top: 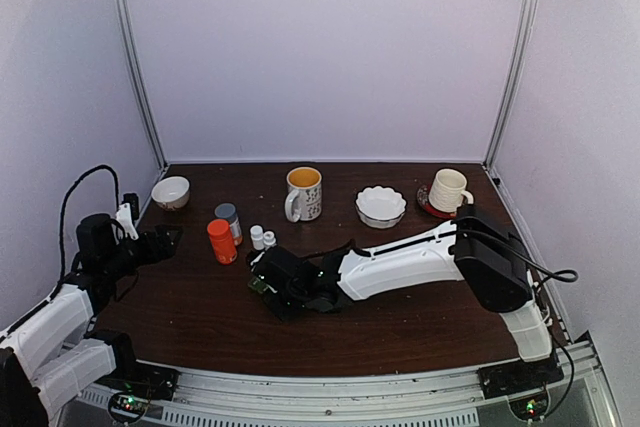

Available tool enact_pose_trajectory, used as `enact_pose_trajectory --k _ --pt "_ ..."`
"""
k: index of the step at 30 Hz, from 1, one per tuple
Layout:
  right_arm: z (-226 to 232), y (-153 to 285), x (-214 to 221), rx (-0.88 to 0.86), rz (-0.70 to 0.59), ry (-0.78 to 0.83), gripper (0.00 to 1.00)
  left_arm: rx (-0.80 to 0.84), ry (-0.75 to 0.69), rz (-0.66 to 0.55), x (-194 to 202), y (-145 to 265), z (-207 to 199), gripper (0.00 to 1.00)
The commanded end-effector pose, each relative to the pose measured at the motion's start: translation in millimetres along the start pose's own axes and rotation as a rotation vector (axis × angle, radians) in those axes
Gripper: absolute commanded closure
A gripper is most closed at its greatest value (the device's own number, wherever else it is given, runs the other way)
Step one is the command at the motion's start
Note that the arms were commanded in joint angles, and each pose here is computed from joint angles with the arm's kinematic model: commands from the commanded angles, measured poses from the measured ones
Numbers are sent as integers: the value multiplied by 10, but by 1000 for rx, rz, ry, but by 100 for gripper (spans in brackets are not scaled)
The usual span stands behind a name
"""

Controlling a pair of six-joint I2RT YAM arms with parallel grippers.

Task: Sort the pills into containers
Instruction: Pick up the pill container from the center of the board.

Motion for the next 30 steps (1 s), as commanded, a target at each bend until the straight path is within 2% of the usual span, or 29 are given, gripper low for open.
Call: enact_pose_trajectory --k 1,3,9,12,18,21,26,30 --pt "-26 89 -123 31 -31 1 57 21 -27 -30 -56 -3 -39 2" --pt "-59 168 -165 34 -47 -1 53 47 -27 -28 -60 -9 -79 2" --pt "-197 527 -238 26 -134 31 54 203 49 -22 -128 -69 -310 2" --pt "-299 756 -267 34 -176 71 53 308 69 23 -121 -156 -631 2" --pt "-479 1109 -189 22 -205 147 54 534 -114 88 -196 -211 -1504 4" --pt "-598 1282 -198 -12 -213 124 54 571 -174 30 -297 -167 -1582 4" --pt "-743 1513 -247 -93 -198 12 54 706 -270 -174 -453 41 -1780 4" --pt "-809 1681 -366 -118 -161 -147 54 580 -374 -346 -574 77 -1766 2"
Point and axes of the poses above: each gripper's point midway between its finger pads, its own y axis back along the fingers, its own z axis along the line the jaws close on, x = y × z, the point moved 1 cm from there along y, back along the fingers, and after that the axes turned 9 degrees about -y, right-handed, at the moved point
